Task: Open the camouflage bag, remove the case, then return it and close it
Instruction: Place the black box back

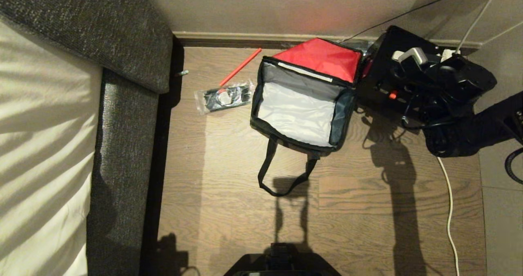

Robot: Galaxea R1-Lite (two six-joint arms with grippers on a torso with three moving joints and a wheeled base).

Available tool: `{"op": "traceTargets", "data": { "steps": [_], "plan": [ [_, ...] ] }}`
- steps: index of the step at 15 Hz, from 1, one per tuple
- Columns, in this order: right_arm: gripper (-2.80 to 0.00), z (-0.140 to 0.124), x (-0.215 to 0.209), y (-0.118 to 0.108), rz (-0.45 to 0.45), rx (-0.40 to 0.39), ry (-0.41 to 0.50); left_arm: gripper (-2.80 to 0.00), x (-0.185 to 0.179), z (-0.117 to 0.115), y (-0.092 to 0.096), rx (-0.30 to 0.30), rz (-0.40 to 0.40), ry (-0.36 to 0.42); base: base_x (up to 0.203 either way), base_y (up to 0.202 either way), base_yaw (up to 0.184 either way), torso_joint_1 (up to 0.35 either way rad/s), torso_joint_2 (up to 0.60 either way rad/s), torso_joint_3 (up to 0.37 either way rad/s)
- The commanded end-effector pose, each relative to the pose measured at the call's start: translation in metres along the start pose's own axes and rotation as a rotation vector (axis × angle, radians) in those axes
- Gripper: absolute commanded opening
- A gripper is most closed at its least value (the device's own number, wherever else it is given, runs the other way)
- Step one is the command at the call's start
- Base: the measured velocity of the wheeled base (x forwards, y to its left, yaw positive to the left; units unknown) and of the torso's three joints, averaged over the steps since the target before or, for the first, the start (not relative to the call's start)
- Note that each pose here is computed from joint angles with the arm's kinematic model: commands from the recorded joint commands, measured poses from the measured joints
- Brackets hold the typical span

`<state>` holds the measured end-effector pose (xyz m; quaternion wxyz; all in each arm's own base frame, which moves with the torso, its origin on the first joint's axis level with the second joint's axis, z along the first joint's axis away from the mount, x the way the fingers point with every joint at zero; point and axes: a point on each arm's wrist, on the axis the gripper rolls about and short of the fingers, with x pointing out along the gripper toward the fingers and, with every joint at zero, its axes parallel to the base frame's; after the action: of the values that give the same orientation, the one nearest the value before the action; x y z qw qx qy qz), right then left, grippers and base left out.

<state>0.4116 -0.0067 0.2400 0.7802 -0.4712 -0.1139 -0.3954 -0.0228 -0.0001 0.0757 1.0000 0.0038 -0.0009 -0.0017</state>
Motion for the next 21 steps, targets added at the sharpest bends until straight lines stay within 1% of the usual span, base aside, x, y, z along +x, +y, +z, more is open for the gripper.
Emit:
{"op": "traceTargets", "data": {
  "steps": [1, 3, 8, 11, 13, 16, 17, 19, 21],
  "plan": [
    [-2.8, 0.011, 0.004, -0.031, -0.055, 0.026, -0.013, -2.8, 0.0, 0.0, 0.0, 0.0, 0.0, 0.002, 0.0, 0.0, 0.0, 0.0, 0.0, 0.0],
    [-2.8, 0.016, 0.005, -0.045, -0.062, 0.028, -0.015, -2.8, 0.0, 0.0, 0.0, 0.0, 0.0, 0.002, 0.0, 0.0, 0.0, 0.0, 0.0, 0.0],
    [-2.8, 0.031, -0.001, -0.068, -0.038, 0.041, -0.028, -2.8, 0.0, 0.0, 0.0, 0.0, 0.0, 0.002, 0.0, 0.0, 0.0, 0.0, 0.0, 0.0],
    [-2.8, 0.049, -0.01, -0.084, -0.019, 0.073, -0.051, -2.8, 0.0, 0.0, 0.0, 0.0, 0.0, 0.002, 0.0, 0.0, 0.0, 0.0, 0.0, 0.0],
    [-2.8, 0.059, -0.019, -0.091, -0.007, 0.091, -0.04, -2.8, 0.0, 0.0, 0.0, 0.0, 0.0, 0.002, 0.0, 0.0, 0.0, 0.0, 0.0, 0.0],
    [-2.8, 0.074, -0.029, -0.097, 0.049, 0.092, -0.024, -2.8, 0.0, 0.0, 0.0, 0.0, 0.0, 0.002, 0.0, 0.0, 0.0, 0.0, 0.0, 0.0],
    [-2.8, 0.075, -0.029, -0.099, 0.052, 0.09, -0.02, -2.8, 0.0, 0.0, 0.0, 0.0, 0.0, 0.002, 0.0, 0.0, 0.0, 0.0, 0.0, 0.0],
    [-2.8, 0.075, -0.027, -0.099, 0.054, 0.052, -0.015, -2.8, 0.0, 0.0, 0.0, 0.0, 0.0, 0.002, 0.0, 0.0, 0.0, 0.0, 0.0, 0.0],
    [-2.8, 0.076, -0.028, -0.103, 0.054, 0.061, -0.015, -2.8, 0.0, 0.0, 0.0, 0.0, 0.0, 0.002, 0.0, 0.0, 0.0, 0.0, 0.0, 0.0]
  ]
}}
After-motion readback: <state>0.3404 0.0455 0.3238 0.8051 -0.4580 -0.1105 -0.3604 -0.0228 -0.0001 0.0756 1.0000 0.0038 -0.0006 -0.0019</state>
